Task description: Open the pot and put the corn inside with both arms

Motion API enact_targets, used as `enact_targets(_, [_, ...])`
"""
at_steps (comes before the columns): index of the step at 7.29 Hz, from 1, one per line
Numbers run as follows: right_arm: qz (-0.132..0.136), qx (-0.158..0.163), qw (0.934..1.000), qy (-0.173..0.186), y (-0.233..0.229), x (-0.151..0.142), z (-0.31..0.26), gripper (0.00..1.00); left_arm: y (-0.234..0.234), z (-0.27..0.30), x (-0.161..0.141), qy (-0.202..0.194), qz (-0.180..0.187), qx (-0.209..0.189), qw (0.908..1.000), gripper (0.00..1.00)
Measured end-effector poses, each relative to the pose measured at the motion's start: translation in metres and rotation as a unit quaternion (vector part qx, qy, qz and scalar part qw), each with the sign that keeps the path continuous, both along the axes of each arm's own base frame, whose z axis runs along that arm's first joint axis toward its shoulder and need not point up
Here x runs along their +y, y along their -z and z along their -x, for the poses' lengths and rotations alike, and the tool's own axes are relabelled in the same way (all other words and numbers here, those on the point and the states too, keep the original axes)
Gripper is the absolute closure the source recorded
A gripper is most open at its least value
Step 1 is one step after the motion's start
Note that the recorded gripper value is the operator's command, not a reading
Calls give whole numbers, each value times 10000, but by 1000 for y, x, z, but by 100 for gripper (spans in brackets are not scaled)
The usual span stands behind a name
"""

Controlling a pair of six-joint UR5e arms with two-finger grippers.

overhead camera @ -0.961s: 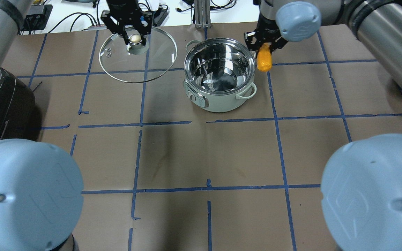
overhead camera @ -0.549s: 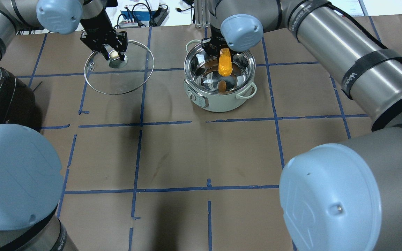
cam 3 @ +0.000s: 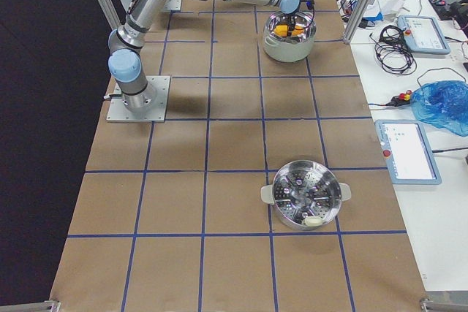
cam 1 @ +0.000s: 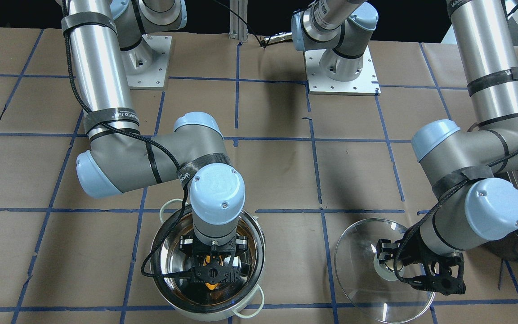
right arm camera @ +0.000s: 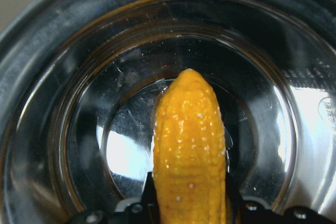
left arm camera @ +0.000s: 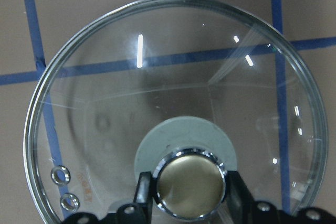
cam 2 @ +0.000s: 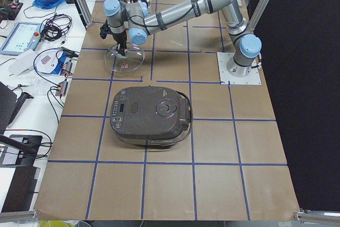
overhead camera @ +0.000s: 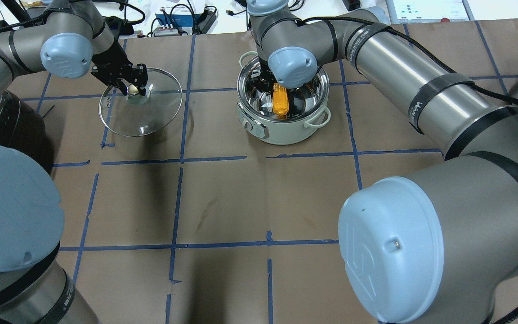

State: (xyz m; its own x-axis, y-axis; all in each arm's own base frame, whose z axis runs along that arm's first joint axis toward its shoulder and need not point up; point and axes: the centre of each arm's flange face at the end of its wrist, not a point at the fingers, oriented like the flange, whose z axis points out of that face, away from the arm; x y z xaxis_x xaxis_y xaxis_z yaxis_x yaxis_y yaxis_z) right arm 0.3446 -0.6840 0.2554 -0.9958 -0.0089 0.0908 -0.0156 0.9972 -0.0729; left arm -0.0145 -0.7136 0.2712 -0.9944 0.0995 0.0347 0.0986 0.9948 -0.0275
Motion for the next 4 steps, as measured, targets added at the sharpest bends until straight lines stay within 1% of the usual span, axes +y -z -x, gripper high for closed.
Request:
enact_targets(1, [-15, 6, 10000, -5, 9, 1, 0, 4, 11, -3, -4, 8, 84, -4, 10000, 49])
enact_targets(2, [-15, 1, 10000, -7, 15, 3, 1, 0, 17, -4, -5, 7, 132, -12, 9999, 0])
enact_targets(4, [39, -42, 10000, -13, 11, 7, 2, 0, 24, -6, -6, 0, 126, -25, 9999, 0])
